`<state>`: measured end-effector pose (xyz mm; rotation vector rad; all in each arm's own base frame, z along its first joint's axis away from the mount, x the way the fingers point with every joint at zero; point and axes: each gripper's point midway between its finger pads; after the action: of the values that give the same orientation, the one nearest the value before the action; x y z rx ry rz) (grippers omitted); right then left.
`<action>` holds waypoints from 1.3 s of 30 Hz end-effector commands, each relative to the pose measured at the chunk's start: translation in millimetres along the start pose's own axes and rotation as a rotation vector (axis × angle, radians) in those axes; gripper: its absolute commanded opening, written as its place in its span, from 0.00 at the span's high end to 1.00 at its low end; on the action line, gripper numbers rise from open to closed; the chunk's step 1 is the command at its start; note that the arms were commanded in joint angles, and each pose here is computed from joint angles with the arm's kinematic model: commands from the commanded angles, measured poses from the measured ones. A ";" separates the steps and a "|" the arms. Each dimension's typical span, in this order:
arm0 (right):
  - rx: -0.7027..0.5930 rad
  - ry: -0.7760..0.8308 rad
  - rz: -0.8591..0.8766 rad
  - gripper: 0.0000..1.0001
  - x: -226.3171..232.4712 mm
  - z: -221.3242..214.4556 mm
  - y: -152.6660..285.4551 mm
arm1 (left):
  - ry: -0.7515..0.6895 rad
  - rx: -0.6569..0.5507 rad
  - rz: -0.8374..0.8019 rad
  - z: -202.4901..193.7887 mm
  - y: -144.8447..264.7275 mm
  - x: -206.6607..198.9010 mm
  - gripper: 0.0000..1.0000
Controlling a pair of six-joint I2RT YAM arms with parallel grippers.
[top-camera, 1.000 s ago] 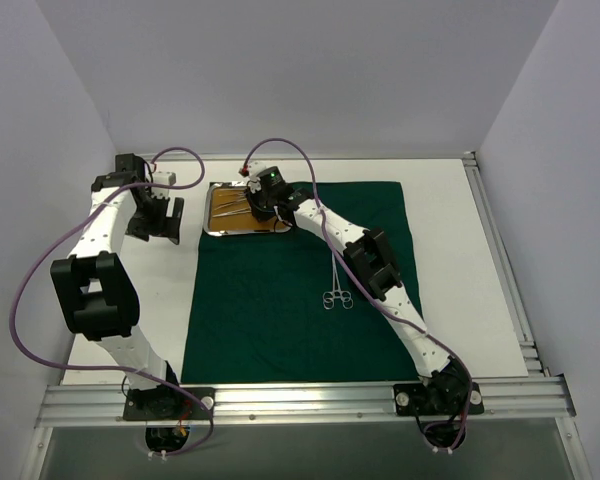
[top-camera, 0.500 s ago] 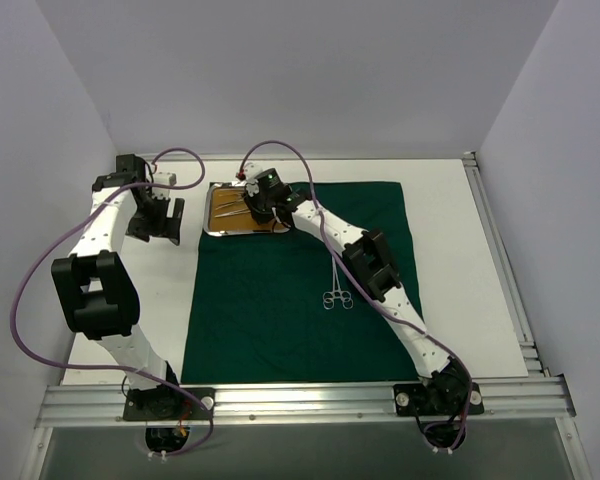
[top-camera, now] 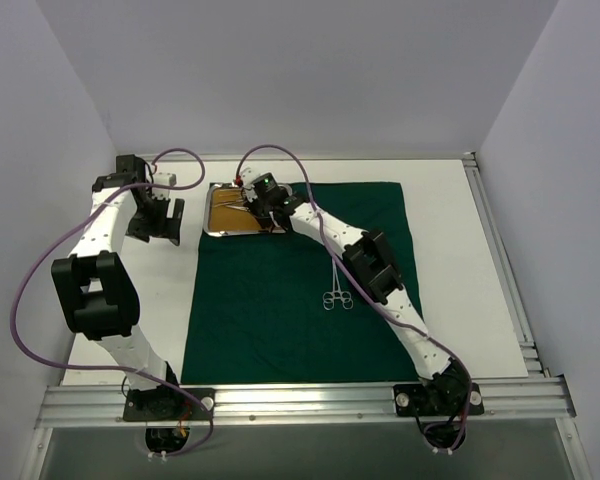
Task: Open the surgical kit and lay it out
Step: Adjust the medical item in the container.
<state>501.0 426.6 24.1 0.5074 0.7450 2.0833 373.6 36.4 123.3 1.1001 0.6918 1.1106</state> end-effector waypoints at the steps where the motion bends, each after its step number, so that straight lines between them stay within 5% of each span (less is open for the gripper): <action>1: -0.012 0.014 -0.043 1.00 1.2 24.6 47.4 | -0.009 -0.045 0.009 13.6 6.8 6.5 0.11; 25: 0.143 -0.023 0.060 1.00 5.1 -19.3 92.7 | -0.003 -0.039 0.001 11.4 3.3 7.7 0.11; 28: 0.173 -0.005 0.095 0.83 10.7 -16.3 84.6 | -0.003 -0.036 -0.004 11.4 2.4 7.2 0.11; 34: 0.035 -0.027 0.096 0.77 8.4 27.2 75.3 | -0.003 -0.037 -0.005 10.5 3.6 6.3 0.11; 39: 0.073 -0.044 0.092 0.68 -5.9 15.9 52.6 | -0.003 -0.039 -0.001 10.4 5.3 6.7 0.11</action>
<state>474.8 409.5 95.6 0.5999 0.7372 2.1454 373.5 38.0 117.0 1.1024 0.7124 1.1021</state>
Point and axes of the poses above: each gripper's point midway between its finger pads, its own y axis back along the fingers, its own x axis along the line the jaws close on, z = x × y, and after that the axes turned 13 degrees about -y, right-handed
